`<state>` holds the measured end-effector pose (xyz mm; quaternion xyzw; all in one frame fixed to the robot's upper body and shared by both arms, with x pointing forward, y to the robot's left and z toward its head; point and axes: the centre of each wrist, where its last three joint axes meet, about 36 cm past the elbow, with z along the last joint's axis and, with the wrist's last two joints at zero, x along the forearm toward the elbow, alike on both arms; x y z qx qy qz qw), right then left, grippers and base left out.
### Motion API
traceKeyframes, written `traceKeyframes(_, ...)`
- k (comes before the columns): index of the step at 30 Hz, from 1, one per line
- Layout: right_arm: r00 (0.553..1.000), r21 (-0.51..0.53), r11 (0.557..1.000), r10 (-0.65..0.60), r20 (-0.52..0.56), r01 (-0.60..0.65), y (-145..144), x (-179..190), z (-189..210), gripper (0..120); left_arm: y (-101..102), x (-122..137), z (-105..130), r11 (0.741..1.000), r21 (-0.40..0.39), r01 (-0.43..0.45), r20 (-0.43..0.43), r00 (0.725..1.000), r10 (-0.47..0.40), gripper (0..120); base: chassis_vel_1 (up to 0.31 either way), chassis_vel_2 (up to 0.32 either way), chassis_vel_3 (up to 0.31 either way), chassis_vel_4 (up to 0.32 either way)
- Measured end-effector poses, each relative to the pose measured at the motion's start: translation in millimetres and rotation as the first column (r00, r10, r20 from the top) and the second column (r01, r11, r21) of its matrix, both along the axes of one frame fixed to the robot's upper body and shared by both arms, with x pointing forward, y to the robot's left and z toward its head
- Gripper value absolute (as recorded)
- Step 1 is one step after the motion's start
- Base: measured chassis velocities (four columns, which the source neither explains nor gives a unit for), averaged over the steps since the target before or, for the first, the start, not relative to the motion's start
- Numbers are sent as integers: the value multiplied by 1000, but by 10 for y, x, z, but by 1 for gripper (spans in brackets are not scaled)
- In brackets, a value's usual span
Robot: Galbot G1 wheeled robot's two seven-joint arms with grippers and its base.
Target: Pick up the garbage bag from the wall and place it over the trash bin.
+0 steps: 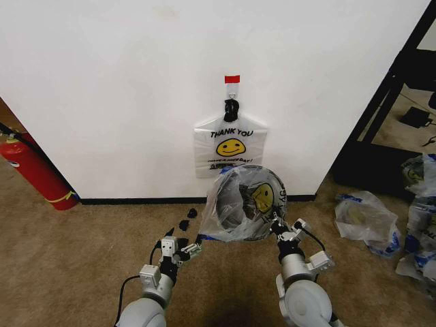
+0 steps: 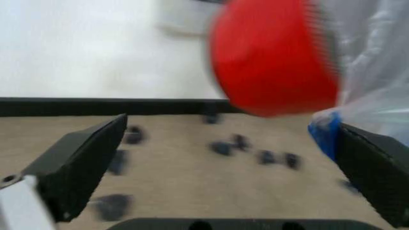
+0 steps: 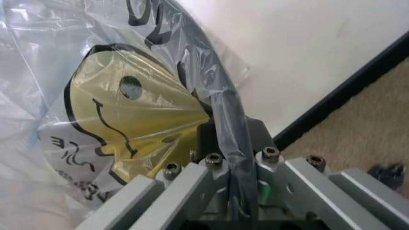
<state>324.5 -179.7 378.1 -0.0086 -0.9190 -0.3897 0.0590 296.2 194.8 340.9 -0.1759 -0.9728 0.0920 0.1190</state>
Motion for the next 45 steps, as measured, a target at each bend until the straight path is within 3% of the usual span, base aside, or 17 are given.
traceKeyframes(4,999,-23,999,-42,26,43,-20,106,-98,0,85,-70,1,985,-24,169,41,985,-168,114,0,0,0,0)
traceKeyframes(9,998,-13,998,-59,31,59,11,143,-129,0,139,-43,-35,973,-18,232,77,970,-230,115,0,0,0,0)
traceKeyframes(14,993,-53,995,-82,80,87,47,173,-245,0,67,-33,92,980,-62,188,156,972,-177,111,0,0,0,0)
traceKeyframes(16,989,-107,990,-81,124,95,73,163,-337,0,-111,-86,324,984,-139,113,182,979,-86,109,0,0,0,0)
traceKeyframes(18,980,-193,978,-45,196,84,125,104,-481,0,-294,-181,635,971,-232,58,189,982,-14,103,0,0,0,0)
traceKeyframes(20,967,-265,961,-8,256,78,205,63,-625,0,-408,-338,855,959,-275,67,203,979,-10,97,0,0,0,0)
traceKeyframes(23,960,-303,951,21,279,68,289,36,-723,0,-467,-462,914,959,-273,82,216,976,-22,89,0,0,0,0)
traceKeyframes(28,952,-347,937,88,293,20,548,-28,-917,0,-570,-587,722,974,-200,104,223,973,-58,69,0,0,0,0)
traceKeyframes(31,949,-355,935,108,296,5,634,-37,-963,0,-611,-567,665,975,-199,99,213,976,-55,64,0,0,0,0)
traceKeyframes(34,930,-397,918,150,334,-5,780,29,-1083,0,-709,-511,624,973,-217,84,190,981,-43,47,0,0,0,0)
traceKeyframes(38,920,-398,917,160,359,-4,866,80,-1078,0,-752,-470,575,975,-211,63,170,985,-26,37,0,0,0,0)
traceKeyframes(45,878,-435,900,197,436,14,900,146,-1076,0,-685,-171,503,991,-104,-79,125,988,92,7,0,0,0,0)
